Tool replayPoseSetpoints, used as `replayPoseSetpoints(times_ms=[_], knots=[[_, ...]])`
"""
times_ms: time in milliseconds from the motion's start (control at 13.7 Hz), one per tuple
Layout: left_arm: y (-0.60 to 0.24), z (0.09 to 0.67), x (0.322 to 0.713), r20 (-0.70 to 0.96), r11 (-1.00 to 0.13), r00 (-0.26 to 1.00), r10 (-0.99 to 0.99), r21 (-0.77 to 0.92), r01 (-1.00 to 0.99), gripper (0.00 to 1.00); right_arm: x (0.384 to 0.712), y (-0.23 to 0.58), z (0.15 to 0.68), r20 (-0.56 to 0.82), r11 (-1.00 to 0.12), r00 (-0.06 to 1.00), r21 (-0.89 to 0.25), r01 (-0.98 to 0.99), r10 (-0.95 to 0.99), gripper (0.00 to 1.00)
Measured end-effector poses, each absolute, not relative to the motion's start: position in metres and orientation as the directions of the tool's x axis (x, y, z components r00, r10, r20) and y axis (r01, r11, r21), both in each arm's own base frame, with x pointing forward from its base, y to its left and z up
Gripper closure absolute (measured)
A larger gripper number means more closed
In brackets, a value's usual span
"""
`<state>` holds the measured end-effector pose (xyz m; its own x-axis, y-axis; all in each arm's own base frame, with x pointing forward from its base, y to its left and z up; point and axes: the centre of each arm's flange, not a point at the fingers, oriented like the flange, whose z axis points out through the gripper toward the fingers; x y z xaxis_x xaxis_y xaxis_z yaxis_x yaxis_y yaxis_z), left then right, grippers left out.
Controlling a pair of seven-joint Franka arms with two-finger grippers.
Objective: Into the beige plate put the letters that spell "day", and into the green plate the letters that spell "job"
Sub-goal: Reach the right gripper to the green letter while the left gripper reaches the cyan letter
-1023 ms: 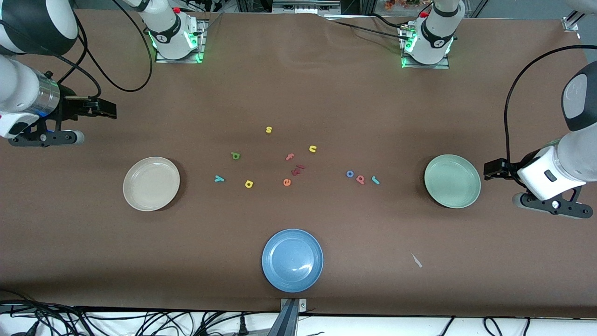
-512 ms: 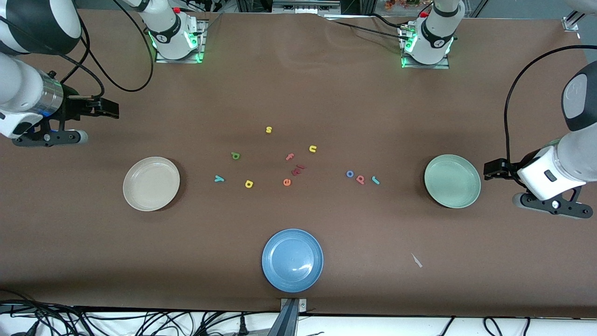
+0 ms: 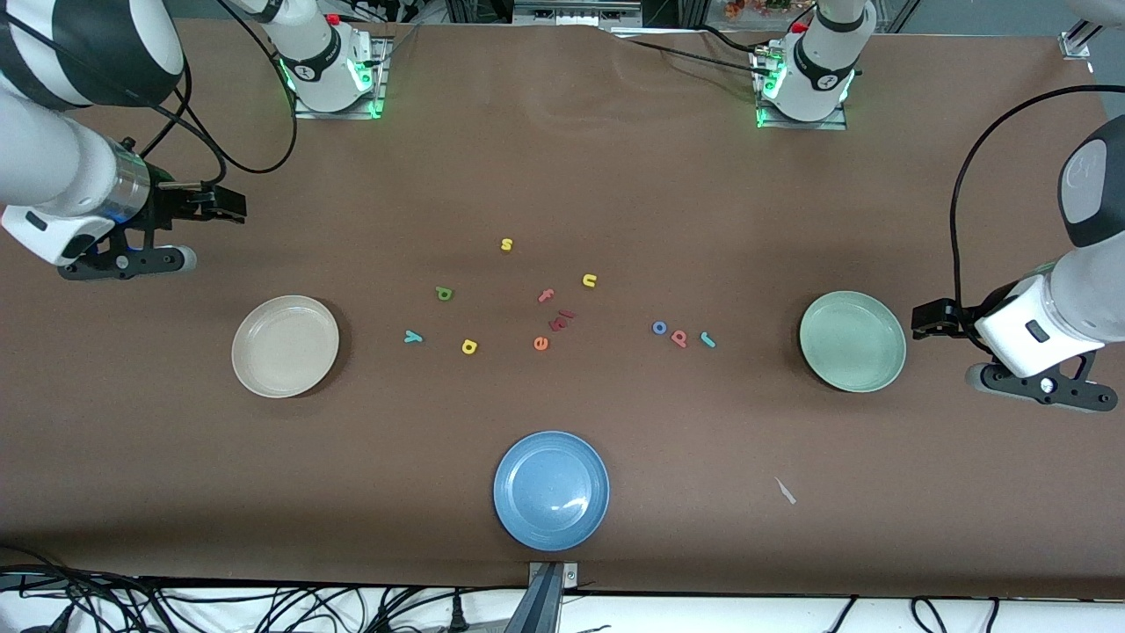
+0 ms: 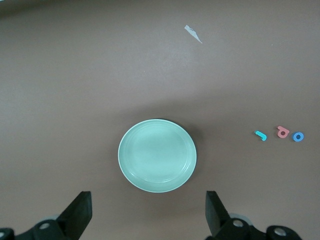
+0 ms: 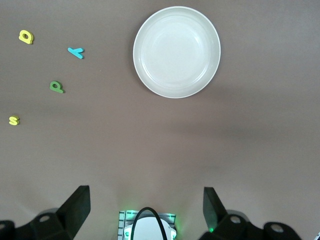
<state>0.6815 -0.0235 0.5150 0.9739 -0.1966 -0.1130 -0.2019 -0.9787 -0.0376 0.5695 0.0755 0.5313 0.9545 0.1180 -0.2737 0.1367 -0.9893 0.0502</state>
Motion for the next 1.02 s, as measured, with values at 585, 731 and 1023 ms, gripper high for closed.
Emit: replayPoseSetpoints(times_ms=[585,731,1023], knots=[[-0.023,0.515,0.682,-0.113,-0.979,0.974,-0.196,-0.038,-0.201,0.0,0.573,0.091,0.514,-0.298,-0.989,0.946,0.039,0.141,0.123,0.0],[-0.023,0.515,0.682,-0.113,-0.979,0.974,-0.196,-0.038,-0.201,0.0,0.575,0.097,0.509,-0.297,-0.991,0.948,0.037,0.13,0.113,0.0],[-0.023,0.515,0.682,-0.113,-0.979,0.974,-0.196,-0.038,-0.202,0.0,0.578,0.12,0.495,-0.266,-0.995,0.96,0.026,0.1,0.09,0.0]])
